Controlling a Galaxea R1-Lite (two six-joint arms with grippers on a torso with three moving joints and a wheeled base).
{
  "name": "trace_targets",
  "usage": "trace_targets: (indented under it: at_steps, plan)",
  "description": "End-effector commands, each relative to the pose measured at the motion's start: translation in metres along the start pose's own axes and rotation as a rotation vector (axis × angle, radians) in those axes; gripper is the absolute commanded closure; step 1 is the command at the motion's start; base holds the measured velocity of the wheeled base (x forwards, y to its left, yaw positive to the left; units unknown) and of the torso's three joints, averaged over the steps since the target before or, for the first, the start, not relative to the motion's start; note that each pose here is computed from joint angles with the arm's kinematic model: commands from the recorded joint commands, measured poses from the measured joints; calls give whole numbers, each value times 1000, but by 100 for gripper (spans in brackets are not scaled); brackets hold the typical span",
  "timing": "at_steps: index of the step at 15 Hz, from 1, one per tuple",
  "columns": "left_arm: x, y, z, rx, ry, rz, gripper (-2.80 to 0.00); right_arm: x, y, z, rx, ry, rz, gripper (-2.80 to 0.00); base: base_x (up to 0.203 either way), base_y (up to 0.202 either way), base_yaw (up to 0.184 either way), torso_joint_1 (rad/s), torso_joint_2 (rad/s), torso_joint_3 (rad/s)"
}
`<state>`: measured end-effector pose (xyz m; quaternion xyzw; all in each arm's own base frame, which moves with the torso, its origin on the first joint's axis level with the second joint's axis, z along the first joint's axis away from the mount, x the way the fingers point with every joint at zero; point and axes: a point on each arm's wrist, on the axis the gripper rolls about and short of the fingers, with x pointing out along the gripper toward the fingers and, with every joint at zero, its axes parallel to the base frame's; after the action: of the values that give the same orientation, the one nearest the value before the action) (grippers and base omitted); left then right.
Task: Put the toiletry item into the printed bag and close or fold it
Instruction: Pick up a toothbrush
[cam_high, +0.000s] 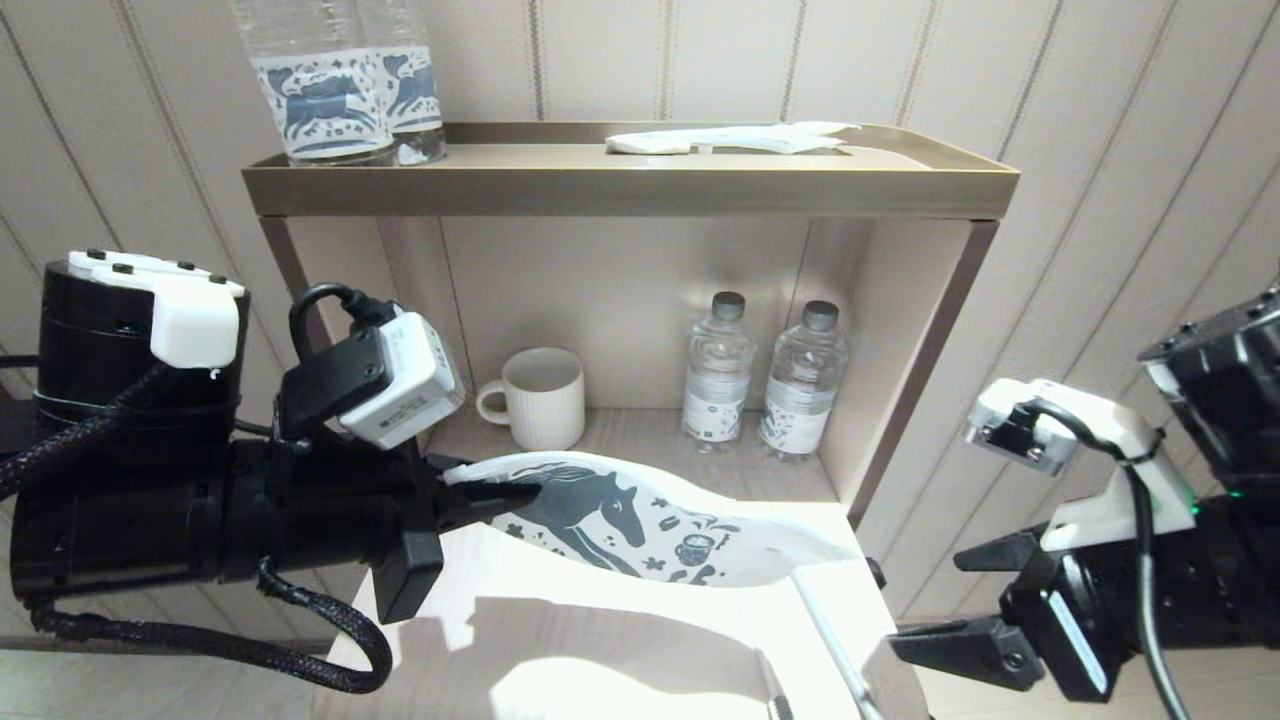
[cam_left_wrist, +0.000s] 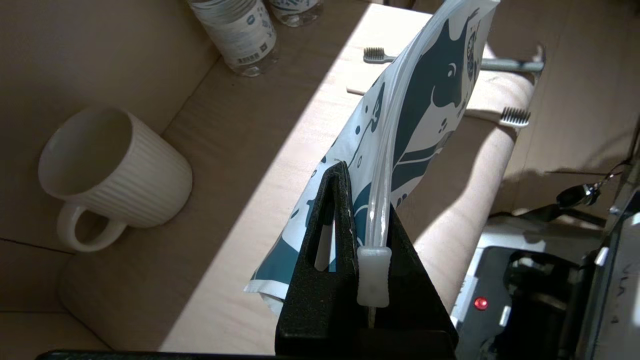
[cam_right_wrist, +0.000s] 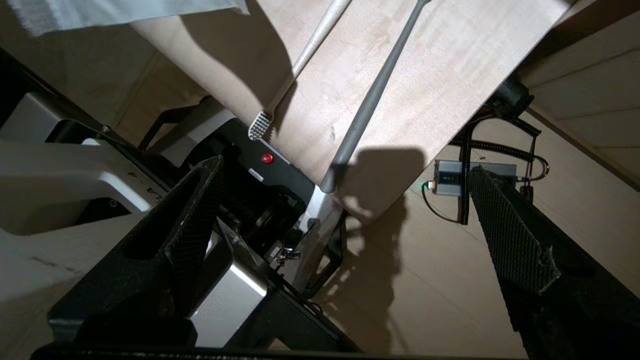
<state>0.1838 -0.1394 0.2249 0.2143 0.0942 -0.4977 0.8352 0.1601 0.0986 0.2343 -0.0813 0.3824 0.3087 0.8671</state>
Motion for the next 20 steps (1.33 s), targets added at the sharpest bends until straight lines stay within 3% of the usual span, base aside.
trace_targets:
  at_steps: [1,4,7,12,13,14,15,20]
  plan:
    - [-2,0,1,-19,-10,0,0,16,6,4,-14,52,-40,0,0,0,0,0,0,0]
    - [-2,2,5,-16,-26,-1,0,15,14,10,-39,39,-45,0,0,0,0,0,0,0]
    - [-1,3,5,2,-68,18,0,14,18,15,-34,85,-39,0,0,0,0,0,0,0]
    - [5,4,2,10,-77,33,0,51,16,13,-9,207,-49,0,0,0,0,0,0,0]
    - [7,5,0,6,-69,31,0,59,15,12,-7,232,-59,-280,0,0,0,0,0,0]
    - [9,6,-1,3,-64,35,0,68,14,13,-6,253,-73,-280,0,0,0,0,0,0]
    - [9,6,-3,1,-61,35,0,73,13,13,-5,269,-80,0,0,0,0,0,0,0]
    - [14,7,-7,-7,-41,28,0,87,10,11,-7,279,-82,0,0,0,0,0,0,0]
